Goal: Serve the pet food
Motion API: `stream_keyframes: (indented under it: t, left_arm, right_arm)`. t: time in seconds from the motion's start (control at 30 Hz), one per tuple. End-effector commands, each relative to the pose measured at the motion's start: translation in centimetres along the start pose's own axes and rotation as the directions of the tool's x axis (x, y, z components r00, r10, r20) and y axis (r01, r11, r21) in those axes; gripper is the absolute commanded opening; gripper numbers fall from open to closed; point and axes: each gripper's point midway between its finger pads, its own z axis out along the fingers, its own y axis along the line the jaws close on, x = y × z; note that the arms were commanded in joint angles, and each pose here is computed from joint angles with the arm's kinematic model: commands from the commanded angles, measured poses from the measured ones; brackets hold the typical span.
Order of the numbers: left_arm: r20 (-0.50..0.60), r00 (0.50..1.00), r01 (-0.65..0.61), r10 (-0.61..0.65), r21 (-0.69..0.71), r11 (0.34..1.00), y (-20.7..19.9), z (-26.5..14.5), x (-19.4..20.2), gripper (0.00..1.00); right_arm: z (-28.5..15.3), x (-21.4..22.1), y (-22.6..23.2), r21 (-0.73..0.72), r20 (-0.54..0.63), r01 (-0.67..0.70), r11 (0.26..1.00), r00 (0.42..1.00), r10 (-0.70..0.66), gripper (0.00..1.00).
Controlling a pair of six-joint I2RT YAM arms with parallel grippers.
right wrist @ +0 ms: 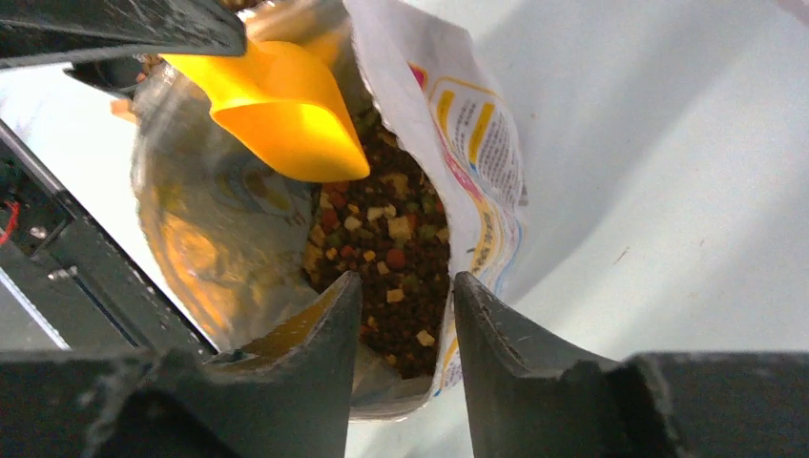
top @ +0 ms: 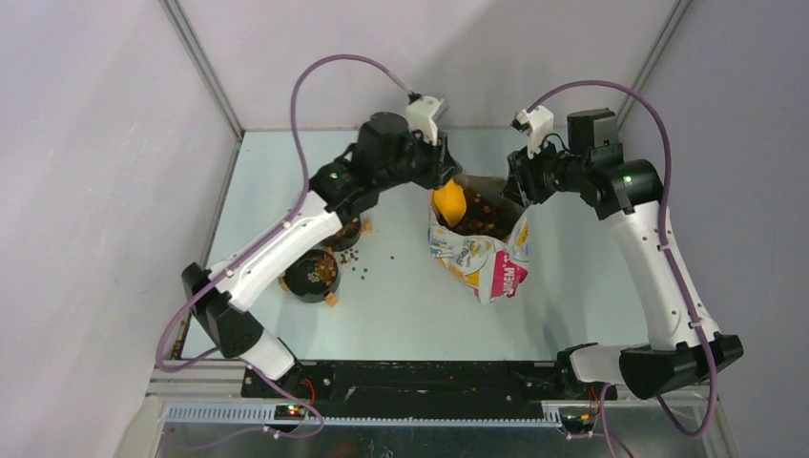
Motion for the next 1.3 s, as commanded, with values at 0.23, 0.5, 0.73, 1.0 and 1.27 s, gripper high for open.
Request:
stream_keyframes:
  t: [0.23,0.5,0.73,1.0,1.27]
  left_arm:
    - [0.176,0.955,0.155,-0.239,0.393,0.906,-4.1,-9.9,-10.1,0.0]
    - [0.106,0.926,0.222,-0.363,0.625,0.748,-7.6,-13.0,-12.0,0.0]
    - [0.042,0.927,0.239,-0.372,0.698,0.675,-8.7,-14.1,-11.0,0.0]
    - [-0.088,0.992,0.127,-0.091,0.646,0.753,-7.0,-14.4,-4.4,0.08]
    - [-0.136,0.99,0.056,0.04,0.634,0.772,-6.4,-14.8,-2.1,0.12]
  right_arm:
    - [-5.5,-7.3,5.6,-0.156,0.288,0.324,0.933,0.918,-0.271,0.6]
    - [-3.6,-6.1,8.7,-0.272,0.26,0.34,0.9,0.927,-0.272,0.61]
    - [-2.4,-6.0,8.8,-0.281,0.236,0.336,0.899,0.932,-0.275,0.15]
    - [-3.2,-5.8,8.0,-0.223,0.242,0.432,0.874,0.893,-0.379,0.0]
    - [-2.0,-3.7,9.1,-0.252,0.19,0.501,0.828,0.864,-0.465,0.0]
